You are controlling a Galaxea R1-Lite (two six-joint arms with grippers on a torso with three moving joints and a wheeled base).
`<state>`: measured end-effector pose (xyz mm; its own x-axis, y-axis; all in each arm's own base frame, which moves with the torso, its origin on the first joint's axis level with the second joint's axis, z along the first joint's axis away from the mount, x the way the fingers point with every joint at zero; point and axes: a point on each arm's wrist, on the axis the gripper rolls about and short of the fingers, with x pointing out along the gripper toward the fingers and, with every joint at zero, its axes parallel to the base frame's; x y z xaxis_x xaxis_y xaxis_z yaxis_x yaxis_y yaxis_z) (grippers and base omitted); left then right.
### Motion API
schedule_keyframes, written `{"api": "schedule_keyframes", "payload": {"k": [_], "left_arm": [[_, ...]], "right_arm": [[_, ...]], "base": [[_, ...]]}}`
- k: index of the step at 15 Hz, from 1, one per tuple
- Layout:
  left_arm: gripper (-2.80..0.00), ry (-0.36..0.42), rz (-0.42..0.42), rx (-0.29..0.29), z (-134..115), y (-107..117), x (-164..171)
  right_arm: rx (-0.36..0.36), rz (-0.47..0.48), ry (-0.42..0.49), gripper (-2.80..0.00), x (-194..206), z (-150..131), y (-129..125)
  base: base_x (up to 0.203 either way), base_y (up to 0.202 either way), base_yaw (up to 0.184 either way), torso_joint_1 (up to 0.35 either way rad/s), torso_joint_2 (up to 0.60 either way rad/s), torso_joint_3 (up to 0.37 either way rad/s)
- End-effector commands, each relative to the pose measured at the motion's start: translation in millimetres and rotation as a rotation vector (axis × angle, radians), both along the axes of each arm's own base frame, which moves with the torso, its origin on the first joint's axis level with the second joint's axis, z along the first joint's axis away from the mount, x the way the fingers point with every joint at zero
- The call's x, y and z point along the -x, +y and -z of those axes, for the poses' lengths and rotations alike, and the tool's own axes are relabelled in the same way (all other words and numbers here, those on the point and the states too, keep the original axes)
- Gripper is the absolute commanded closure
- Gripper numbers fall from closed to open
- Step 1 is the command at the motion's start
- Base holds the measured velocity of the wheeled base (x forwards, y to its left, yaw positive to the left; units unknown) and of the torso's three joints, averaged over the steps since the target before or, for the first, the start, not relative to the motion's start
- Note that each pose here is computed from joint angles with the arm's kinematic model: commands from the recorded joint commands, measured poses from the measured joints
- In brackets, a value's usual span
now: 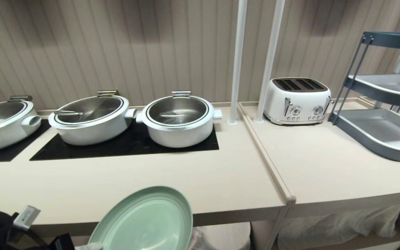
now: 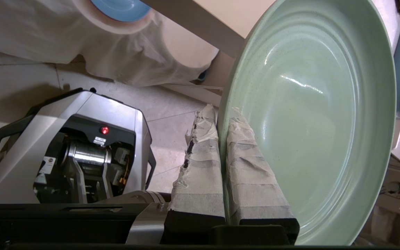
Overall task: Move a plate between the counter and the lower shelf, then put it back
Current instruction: Put the plate
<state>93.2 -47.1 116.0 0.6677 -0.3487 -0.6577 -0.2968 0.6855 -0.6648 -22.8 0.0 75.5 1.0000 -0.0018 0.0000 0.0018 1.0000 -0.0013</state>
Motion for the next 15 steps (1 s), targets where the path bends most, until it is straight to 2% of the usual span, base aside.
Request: {"api": "schedule_keyframes", "payload": {"k": [1, 15], "left_arm": [[0.0, -0.001, -0.009, 0.006, -0.3, 0.6, -0.1], [0.0, 0.001, -0.011, 0.005, 0.1, 0.8, 0.0]], "right_arm": [[0.0, 0.0, 0.0, 0.0, 0.0, 0.0, 0.0], [0.0, 0.0, 0.0, 0.0, 0.0, 0.0, 0.0]], "base": [[0.0, 0.198, -0.003, 0.002, 0.0, 0.002], [0.0, 0.196, -0.002, 0.001, 0.0, 0.002]]}}
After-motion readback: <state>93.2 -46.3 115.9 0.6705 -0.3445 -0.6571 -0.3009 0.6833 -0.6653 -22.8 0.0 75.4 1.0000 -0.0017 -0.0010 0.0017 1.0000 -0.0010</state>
